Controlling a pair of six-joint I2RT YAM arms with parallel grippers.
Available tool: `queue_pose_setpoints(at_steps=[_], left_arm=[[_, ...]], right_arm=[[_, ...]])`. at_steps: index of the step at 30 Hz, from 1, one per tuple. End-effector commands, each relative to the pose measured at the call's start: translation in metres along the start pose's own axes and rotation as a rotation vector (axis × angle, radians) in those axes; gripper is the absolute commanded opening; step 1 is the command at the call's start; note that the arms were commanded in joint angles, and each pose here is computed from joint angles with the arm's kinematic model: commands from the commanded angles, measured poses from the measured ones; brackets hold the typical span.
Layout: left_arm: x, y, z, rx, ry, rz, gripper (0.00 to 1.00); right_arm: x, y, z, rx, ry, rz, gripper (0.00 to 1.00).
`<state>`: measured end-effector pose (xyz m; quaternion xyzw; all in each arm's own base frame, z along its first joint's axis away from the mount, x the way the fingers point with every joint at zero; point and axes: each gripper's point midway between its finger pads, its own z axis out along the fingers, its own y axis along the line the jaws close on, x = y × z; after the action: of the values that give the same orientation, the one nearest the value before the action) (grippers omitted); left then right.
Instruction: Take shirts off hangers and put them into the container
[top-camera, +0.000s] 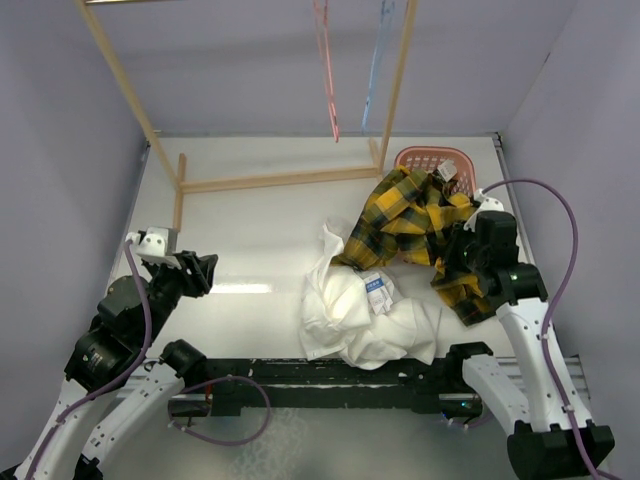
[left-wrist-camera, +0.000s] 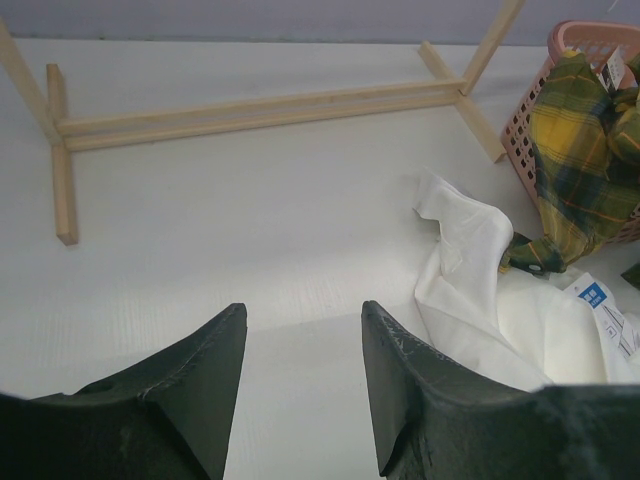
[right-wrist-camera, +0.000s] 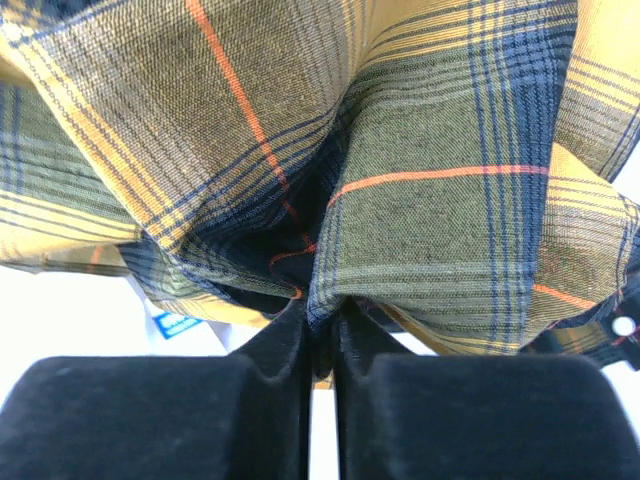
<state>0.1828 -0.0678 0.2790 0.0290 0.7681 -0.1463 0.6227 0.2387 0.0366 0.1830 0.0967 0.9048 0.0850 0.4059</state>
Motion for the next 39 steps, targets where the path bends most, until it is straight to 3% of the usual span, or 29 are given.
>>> queue_pose_setpoints(at_steps=[1,5,13,19,23,27,39], left_arm=[[-0.004,-0.001,0.000,0.007,-0.014,0.005,0.54],[-0.004,-0.002,0.000,0.009,-0.015,0.006,0.54],[-0.005,-0.001,-0.001,0.010,-0.022,0.003,0.54],[-0.007,-0.001,-0.004,0.011,-0.032,0.000,0.54],[-0.007,-0.001,-0.004,0.012,-0.033,0.000,0.54],[-0.007,-0.001,-0.004,0.012,-0.034,0.000,0.54],[-0.003,-0.003,-0.001,0.017,-0.014,0.009,0.54]], right_arm=[[-0.034,0.020,-0.014,-0.079,-0.121,0.032,0.00],[-0.071,0.026,-0.036,-0.087,-0.237,0.045,0.00],[-0.202,0.052,-0.064,-0.077,-0.470,0.052,0.00],[-0.289,0.067,-0.052,-0.044,-0.599,0.083,0.00],[-0.318,0.065,-0.023,0.008,-0.626,0.089,0.00],[-0.290,0.052,0.032,0.069,-0.523,0.080,0.00],[-0.107,0.022,0.176,0.097,-0.038,0.053,0.00]])
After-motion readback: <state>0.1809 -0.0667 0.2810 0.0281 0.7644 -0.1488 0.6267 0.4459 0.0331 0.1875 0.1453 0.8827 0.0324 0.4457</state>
